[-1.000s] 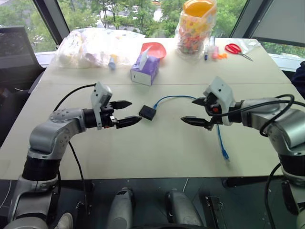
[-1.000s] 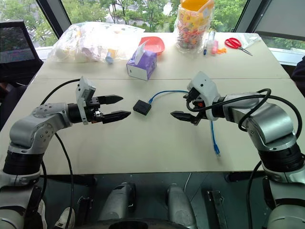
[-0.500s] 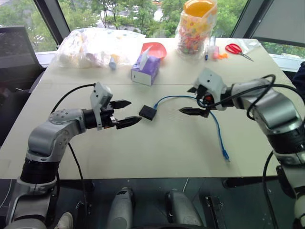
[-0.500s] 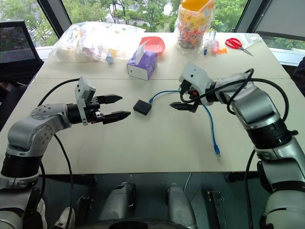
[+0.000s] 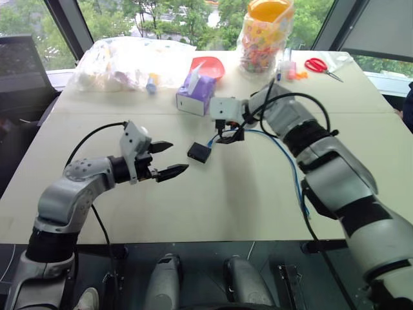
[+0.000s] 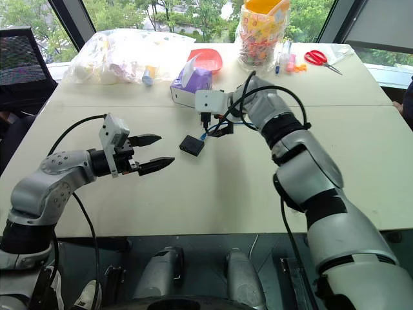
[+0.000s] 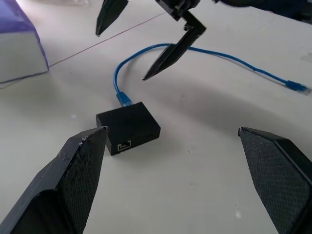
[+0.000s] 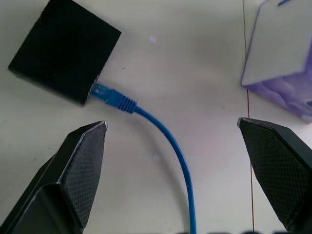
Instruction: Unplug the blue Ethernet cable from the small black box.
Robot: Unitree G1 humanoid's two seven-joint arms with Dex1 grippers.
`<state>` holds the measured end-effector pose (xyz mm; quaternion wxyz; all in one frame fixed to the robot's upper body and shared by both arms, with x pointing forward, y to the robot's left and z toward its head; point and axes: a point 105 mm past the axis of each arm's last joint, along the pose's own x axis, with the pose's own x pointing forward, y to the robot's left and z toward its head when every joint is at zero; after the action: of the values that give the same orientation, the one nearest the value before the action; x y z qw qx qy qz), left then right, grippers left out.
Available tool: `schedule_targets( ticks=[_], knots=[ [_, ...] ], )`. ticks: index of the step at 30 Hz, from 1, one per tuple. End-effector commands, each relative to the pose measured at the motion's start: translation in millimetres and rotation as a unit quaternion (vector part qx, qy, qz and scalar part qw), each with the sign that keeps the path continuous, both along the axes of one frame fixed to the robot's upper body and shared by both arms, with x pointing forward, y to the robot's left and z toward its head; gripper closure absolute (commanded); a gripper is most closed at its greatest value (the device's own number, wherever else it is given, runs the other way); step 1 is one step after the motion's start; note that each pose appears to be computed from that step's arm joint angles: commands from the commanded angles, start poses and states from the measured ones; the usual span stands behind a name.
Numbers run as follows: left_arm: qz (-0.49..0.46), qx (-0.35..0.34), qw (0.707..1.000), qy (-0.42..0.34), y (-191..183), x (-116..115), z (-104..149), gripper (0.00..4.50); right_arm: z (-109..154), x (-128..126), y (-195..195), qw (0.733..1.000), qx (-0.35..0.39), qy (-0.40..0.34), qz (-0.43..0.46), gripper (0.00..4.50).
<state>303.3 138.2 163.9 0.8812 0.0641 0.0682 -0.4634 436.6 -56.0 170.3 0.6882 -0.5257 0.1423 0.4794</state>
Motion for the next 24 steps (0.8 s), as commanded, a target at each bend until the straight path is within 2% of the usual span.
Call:
schedule_targets(
  ticks=[1, 12, 21, 22, 24],
  knots=[
    [0.013, -0.004, 0.999, -0.036, 4, -6, 15, 0.03, 6, 5, 8, 0.999, -0.017, -0.044, 0.016, 0.00],
    [0.041, -0.003, 0.998, -0.042, 11, -13, 16, 0.03, -11, -2, 43, 0.992, -0.059, -0.081, 0.080, 0.00],
    [0.049, -0.003, 0.998, -0.046, 12, -14, 15, 0.03, -27, -16, 62, 0.986, -0.096, -0.053, 0.126, 0.00],
    [0.050, -0.003, 0.998, -0.046, 12, -14, 15, 0.00, -28, -17, 64, 0.987, -0.094, -0.047, 0.125, 0.54],
    [0.051, -0.003, 0.998, -0.047, 12, -14, 15, 0.00, -31, -19, 65, 0.988, -0.089, -0.035, 0.122, 1.34]
  ],
)
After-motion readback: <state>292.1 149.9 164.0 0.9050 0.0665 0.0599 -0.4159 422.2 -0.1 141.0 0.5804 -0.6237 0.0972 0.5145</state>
